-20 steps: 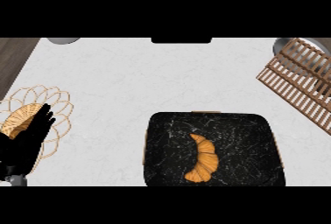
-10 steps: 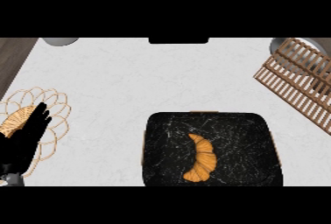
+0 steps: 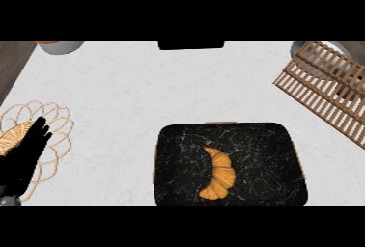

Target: Pick the cupcake from the tray and place it in the tiered shelf

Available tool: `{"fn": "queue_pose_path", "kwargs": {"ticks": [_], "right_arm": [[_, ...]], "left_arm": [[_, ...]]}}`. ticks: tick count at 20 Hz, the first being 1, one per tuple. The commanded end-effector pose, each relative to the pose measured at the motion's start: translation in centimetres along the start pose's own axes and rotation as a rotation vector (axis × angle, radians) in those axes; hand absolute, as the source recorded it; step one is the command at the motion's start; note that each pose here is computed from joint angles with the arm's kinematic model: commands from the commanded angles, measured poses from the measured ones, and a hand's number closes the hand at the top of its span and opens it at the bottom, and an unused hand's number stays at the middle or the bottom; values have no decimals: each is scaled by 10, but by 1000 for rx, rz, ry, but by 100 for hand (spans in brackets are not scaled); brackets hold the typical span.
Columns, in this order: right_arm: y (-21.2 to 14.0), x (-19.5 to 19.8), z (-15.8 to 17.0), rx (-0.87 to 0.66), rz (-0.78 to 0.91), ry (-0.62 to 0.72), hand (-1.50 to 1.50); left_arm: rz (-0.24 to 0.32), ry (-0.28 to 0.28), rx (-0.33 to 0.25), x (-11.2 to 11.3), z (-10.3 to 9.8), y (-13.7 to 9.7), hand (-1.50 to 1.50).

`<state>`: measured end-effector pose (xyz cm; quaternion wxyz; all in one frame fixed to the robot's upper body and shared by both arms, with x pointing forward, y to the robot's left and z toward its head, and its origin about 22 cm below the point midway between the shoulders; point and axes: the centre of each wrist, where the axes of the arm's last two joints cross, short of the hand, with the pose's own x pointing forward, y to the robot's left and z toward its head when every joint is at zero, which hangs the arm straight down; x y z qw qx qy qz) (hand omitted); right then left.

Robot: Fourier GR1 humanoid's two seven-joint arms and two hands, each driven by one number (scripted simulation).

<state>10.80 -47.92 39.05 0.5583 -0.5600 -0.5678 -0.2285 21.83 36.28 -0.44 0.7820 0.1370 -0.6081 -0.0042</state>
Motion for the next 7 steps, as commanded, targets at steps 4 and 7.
{"fn": "queue_pose_path", "kwargs": {"ticks": [4,7], "right_arm": [[-99,-20,18,18,55,23,-150],[-130,-27,29,26,78,6,-150]], "left_arm": [[4,4,16,-2,7,3,0],[24,21,39,-4,10,16,0]]}}
